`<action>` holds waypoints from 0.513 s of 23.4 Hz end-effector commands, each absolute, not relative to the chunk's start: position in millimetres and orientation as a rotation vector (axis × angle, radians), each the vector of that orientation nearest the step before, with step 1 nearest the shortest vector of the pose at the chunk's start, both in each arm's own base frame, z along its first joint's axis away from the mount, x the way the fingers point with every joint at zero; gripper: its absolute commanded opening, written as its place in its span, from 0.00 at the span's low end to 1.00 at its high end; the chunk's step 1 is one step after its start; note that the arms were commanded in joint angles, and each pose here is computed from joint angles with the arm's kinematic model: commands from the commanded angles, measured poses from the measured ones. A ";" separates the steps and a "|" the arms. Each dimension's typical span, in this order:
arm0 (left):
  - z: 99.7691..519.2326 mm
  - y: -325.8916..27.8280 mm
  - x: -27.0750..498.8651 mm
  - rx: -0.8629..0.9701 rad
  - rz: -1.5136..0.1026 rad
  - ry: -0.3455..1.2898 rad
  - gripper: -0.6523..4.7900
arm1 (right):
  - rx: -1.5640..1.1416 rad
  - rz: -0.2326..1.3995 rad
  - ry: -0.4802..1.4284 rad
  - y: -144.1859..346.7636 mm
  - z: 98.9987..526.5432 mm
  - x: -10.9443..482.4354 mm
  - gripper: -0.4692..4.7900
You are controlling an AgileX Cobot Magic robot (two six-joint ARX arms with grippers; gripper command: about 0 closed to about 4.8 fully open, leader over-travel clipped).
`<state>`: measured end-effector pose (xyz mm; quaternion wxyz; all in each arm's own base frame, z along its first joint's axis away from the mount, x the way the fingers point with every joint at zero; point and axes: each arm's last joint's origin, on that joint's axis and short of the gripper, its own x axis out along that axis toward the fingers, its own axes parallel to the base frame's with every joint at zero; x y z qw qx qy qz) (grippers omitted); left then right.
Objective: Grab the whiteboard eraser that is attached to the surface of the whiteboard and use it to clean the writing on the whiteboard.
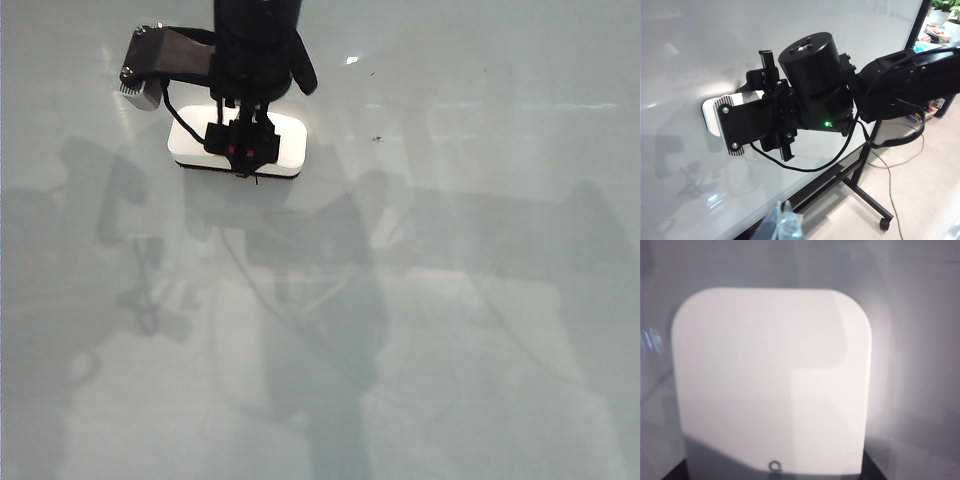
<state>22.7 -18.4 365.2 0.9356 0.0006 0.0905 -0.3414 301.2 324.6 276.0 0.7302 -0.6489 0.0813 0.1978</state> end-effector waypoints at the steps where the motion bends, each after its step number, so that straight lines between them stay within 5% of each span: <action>1: 366.2 -18.6 22.2 0.006 -0.702 0.176 0.12 | -1.382 0.412 0.173 311.2 260.6 314.6 0.47; 12: 366.2 -18.6 22.2 0.006 -0.702 0.176 0.12 | -1.397 0.421 0.195 303.5 225.2 336.1 0.47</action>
